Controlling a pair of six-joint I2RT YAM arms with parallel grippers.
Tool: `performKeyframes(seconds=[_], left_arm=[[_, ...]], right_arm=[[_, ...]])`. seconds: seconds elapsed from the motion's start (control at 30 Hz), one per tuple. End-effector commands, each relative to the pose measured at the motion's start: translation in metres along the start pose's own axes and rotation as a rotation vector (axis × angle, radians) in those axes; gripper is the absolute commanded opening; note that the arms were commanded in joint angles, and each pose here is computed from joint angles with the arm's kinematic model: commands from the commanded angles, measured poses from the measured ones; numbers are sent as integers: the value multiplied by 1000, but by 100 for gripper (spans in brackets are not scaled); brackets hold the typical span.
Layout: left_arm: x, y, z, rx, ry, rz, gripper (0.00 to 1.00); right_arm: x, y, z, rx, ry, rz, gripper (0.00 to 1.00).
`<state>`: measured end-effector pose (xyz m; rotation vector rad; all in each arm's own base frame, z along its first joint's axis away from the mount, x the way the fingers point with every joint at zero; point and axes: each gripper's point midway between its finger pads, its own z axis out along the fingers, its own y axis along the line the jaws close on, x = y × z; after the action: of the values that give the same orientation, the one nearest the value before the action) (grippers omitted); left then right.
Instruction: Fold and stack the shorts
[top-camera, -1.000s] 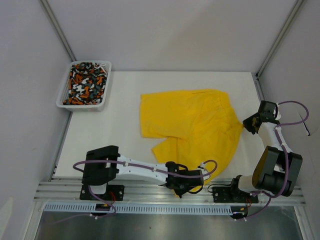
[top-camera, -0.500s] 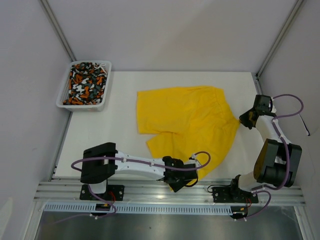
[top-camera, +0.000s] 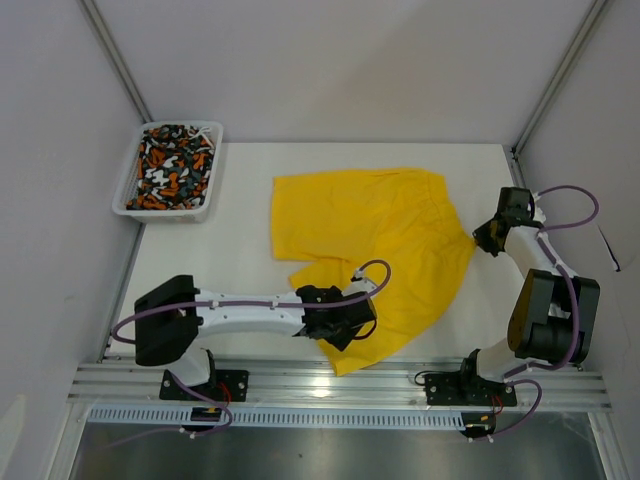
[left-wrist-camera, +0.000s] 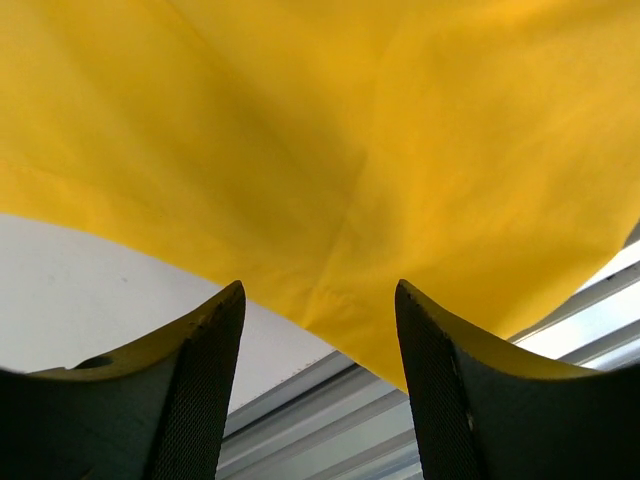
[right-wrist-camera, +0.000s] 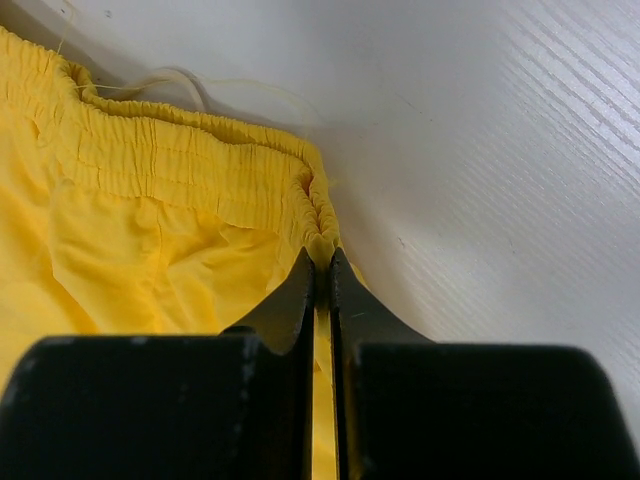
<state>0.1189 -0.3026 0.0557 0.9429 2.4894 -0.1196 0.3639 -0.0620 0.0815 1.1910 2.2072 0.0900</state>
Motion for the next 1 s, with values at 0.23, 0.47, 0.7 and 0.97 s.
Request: performKeyframes(seconds=[0.23, 0.47, 0.7, 0.97], left_arm=[[-14, -1, -19, 41, -88, -46, 64], [-22, -24, -81, 112, -239, 88, 64], [11, -82, -84, 168, -185, 328, 47], [38, -88, -51, 114, -73, 394, 32]], right_arm=[[2, -6, 10, 21, -35, 44, 0], [9, -11, 17, 38, -18, 58, 0], [10, -13, 19, 44, -13, 56, 0], [12, -12, 20, 37, 1, 55, 0]])
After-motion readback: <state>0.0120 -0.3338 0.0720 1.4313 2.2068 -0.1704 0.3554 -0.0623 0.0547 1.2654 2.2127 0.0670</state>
